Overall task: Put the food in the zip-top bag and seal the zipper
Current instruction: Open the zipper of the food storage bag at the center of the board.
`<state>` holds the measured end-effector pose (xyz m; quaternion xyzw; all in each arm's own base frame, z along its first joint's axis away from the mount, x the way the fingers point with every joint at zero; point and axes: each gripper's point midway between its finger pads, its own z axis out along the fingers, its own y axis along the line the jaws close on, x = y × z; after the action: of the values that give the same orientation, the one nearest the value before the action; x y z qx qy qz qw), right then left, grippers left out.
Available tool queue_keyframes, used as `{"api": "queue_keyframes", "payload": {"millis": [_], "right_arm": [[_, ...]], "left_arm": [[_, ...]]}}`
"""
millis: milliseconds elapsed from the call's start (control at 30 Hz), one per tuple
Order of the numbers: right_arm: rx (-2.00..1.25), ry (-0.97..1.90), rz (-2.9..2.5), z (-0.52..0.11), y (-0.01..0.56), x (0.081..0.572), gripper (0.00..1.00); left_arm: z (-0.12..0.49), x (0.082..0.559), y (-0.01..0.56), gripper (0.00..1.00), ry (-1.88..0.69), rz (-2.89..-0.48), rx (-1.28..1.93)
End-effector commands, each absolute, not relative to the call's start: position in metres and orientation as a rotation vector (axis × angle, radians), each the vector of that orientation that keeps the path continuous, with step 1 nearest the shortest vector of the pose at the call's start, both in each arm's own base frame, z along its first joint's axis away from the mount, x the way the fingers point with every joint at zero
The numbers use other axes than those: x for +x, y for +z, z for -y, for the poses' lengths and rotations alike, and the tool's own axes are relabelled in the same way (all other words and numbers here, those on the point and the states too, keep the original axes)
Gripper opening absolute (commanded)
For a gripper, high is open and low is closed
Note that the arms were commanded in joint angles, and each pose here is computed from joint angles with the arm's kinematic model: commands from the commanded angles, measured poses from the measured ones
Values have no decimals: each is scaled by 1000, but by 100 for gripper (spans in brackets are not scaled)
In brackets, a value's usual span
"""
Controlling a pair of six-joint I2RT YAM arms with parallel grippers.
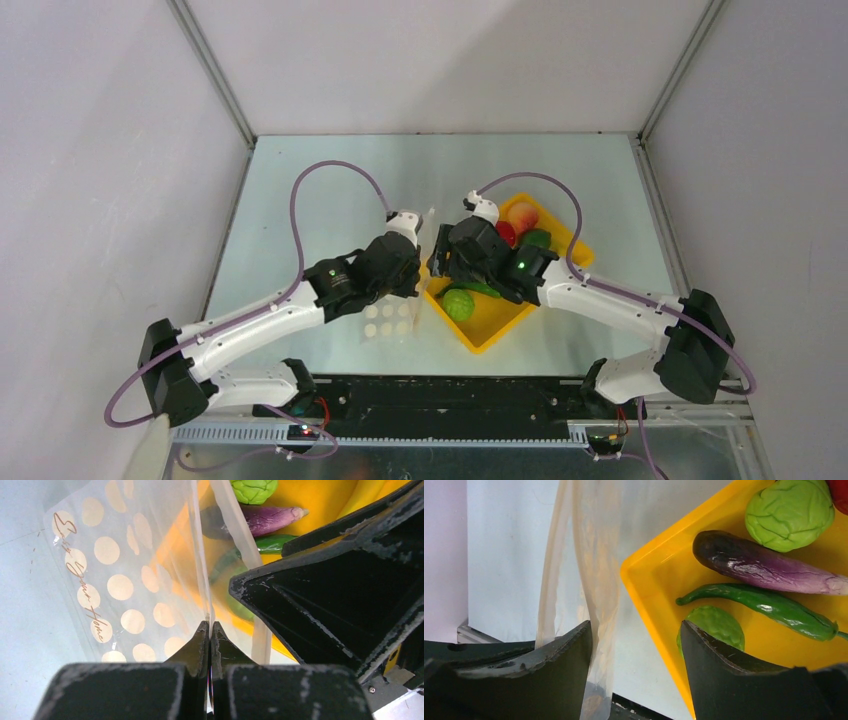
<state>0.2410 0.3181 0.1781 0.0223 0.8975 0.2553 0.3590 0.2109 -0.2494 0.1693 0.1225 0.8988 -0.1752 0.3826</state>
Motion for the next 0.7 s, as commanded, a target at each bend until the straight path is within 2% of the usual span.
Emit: {"api": "queue_keyframes", "payload": {"millis": [0,233,300,367,400,467,567,667], "right_arm": [[92,658,-2295,-320,185,247,68],[49,771,-2288,-350,183,252,62],[36,776,-2303,-358,179,254,58],[26,775,-2317,-363,174,254,42],[27,768,-2325,-363,171,254,28],[37,740,-2336,-360,167,254,14],[58,665,-2344,-348,162,257,2],[78,591,-2361,-333,156,259,0]], "left_arm": [[251,223,201,0,-464,-2200,289],[258,218,207,0,-510,-2187,354],[257,220,211,0,-492,-2181,363],[246,224,214,0,-424,-2180,346],[238,230,221,0,-367,-2160,311],[215,240,228,0,-222,-2143,247],[174,250,243,0,36,-2111,148],[145,255,257,0,239,-2074,55]]}}
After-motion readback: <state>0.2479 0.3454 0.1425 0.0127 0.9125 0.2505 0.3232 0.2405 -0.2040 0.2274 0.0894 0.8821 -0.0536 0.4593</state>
